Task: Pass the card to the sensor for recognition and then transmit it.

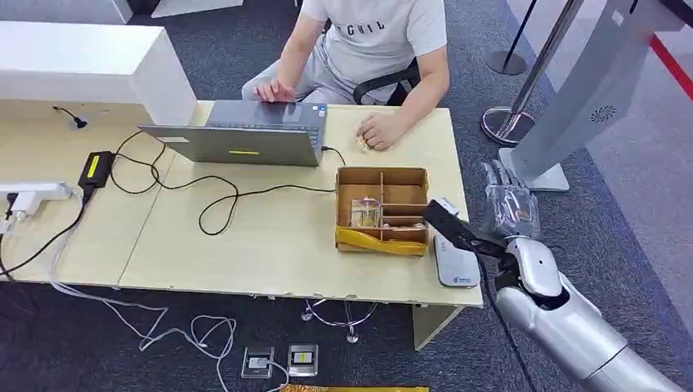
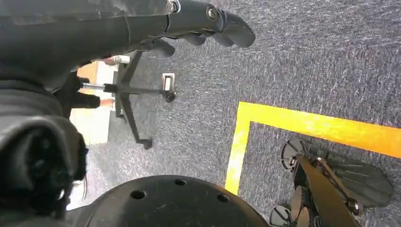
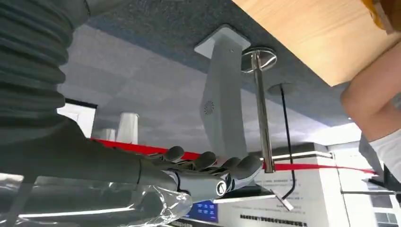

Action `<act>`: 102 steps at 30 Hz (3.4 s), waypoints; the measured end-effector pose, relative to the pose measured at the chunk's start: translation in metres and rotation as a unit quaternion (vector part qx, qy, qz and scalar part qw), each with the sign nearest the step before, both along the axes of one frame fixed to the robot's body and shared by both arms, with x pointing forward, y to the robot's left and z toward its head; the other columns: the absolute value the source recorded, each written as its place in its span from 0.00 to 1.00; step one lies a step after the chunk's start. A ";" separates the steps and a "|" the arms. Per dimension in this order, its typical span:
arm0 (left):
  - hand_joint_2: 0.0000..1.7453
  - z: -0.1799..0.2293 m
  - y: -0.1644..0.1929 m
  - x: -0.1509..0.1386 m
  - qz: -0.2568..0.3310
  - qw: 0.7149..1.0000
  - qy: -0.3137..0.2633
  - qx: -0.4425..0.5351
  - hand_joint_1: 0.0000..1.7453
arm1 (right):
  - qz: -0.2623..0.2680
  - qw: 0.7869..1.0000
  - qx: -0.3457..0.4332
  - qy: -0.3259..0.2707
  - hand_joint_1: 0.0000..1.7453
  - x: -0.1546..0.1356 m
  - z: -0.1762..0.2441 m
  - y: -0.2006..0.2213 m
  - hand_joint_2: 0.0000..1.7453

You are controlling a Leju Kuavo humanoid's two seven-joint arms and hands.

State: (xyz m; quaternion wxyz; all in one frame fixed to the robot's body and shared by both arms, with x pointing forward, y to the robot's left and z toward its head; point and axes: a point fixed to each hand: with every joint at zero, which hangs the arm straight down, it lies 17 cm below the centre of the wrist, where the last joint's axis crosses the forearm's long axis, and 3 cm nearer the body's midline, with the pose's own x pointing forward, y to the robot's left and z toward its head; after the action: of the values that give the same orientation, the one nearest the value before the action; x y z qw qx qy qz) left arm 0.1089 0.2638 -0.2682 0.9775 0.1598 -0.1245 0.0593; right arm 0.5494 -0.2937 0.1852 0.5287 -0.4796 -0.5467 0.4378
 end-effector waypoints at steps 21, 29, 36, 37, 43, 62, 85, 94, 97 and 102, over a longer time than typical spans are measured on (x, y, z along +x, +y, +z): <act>0.00 -0.004 0.037 0.003 -0.005 1.000 -0.001 -0.010 0.00 | 0.048 0.998 0.030 0.026 0.00 -0.037 -0.048 0.039 1.00; 0.00 -0.003 0.060 0.003 -0.005 1.000 -0.001 0.009 0.00 | 0.062 0.997 0.007 0.035 0.00 -0.044 -0.059 0.051 1.00; 0.00 -0.002 0.061 0.009 -0.052 0.999 -0.005 0.010 0.00 | 0.096 0.995 0.006 0.032 0.00 -0.048 -0.063 0.077 1.00; 0.00 -0.002 0.061 0.009 -0.060 0.998 -0.003 0.008 0.00 | 0.103 0.994 0.007 0.032 0.00 -0.048 -0.064 0.082 1.00; 0.00 -0.003 0.057 0.009 -0.091 0.996 -0.001 0.005 0.00 | 0.126 0.992 0.001 0.021 0.00 -0.043 -0.058 0.104 1.00; 0.00 -0.003 0.055 0.010 -0.119 0.993 -0.001 0.009 0.00 | 0.139 0.990 -0.012 0.011 0.00 -0.035 -0.057 0.128 1.00; 0.00 -0.004 0.057 0.007 -0.133 0.991 0.008 0.009 0.00 | 0.149 0.988 -0.035 0.032 0.00 -0.016 -0.083 0.159 1.00; 0.00 -0.004 0.059 0.006 -0.133 0.991 0.010 0.010 0.00 | 0.144 0.987 -0.049 0.042 0.00 -0.014 -0.092 0.159 1.00; 0.00 -0.004 0.059 0.006 -0.134 0.991 0.011 0.011 0.00 | 0.141 0.988 -0.054 0.041 0.00 -0.014 -0.092 0.158 1.00; 0.00 -0.004 0.060 0.006 -0.135 0.991 0.011 0.012 0.00 | 0.128 0.989 -0.067 0.036 0.00 -0.008 -0.088 0.151 1.00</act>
State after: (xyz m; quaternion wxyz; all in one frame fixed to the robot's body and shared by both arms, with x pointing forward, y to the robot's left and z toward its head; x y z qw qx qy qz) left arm 0.1146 0.3235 -0.2721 0.9759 0.1535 -0.1349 -0.0769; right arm 0.5412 -0.1425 0.0967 0.4545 -0.4236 -0.5536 0.5545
